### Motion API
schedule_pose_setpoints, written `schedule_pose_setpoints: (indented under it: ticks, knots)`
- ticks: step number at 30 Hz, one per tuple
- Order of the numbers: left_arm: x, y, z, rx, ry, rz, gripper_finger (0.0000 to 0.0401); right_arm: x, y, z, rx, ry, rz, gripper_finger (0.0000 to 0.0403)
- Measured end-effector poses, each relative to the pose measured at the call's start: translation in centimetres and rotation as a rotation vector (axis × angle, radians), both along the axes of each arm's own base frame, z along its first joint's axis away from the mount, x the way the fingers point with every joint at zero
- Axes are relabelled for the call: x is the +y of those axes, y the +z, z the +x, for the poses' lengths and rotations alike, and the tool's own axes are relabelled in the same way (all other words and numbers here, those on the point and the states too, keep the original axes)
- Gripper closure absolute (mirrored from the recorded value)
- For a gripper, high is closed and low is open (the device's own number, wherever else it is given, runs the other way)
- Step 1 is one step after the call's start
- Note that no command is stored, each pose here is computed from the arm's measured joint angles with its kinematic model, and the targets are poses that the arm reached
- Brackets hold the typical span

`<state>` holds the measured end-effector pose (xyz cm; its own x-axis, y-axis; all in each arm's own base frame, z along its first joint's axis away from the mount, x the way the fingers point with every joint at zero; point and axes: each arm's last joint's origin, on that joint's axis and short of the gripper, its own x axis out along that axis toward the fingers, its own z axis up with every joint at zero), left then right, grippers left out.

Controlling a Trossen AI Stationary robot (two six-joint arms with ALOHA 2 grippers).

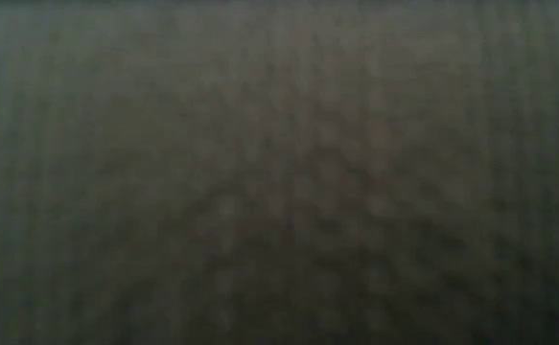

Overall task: Sort clothes
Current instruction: Put the white underwear into the blue laundry bin

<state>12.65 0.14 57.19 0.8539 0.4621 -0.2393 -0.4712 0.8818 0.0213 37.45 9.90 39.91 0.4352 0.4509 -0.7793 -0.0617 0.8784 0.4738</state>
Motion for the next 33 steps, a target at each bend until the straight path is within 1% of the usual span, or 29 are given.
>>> schedule_pose_setpoints:
  ticks: [4, 7, 10, 13, 14, 17, 20, 24, 30, 33]
  knots:
    - [0.0, -0.1, 0.3, 0.004, 0.001, -0.001, 0.0271, 0.9, -1.4, 0.8, -0.040, 0.040, -0.182, 0.0390]
    - [-0.1, -0.1, 0.5, 0.011, 0.001, -0.001, 0.0271, 1.8, -3.0, 1.8, -0.039, 0.048, -0.314, 0.0390]
    - [-0.1, -0.2, 0.7, 0.014, 0.000, 0.000, 0.0271, 2.6, -5.2, 3.0, -0.013, 0.079, -0.385, 0.0390]
    - [-0.1, -0.2, 0.7, 0.015, 0.001, 0.000, 0.0271, 3.5, -7.2, 4.5, -0.037, 0.143, -0.406, 0.0390]
    - [-0.1, -0.2, 0.7, 0.015, 0.001, 0.000, 0.0271, 3.8, -7.5, 5.0, -0.061, 0.176, -0.395, 0.0390]
    - [-0.1, -0.2, 0.8, 0.018, 0.001, 0.000, 0.0271, 3.5, -7.6, 5.8, -0.128, 0.257, -0.362, 0.0390]
    - [-0.1, -0.2, 0.9, 0.017, 0.001, -0.003, 0.0271, 2.2, -7.3, 6.1, -0.151, 0.264, -0.367, 0.0390]
    - [-0.1, -0.3, 0.8, 0.018, 0.005, -0.014, 0.0271, 1.2, -9.0, 7.1, -0.119, 0.271, -0.389, 0.0390]
    - [-0.1, -0.3, 0.8, 0.018, 0.004, -0.015, 0.0271, 1.4, -11.8, 8.3, -0.075, 0.318, -0.410, 0.0390]
    - [-0.1, -0.3, 0.8, 0.024, 0.004, -0.016, 0.0271, 1.5, -12.9, 8.7, -0.037, 0.303, -0.388, 0.0386]
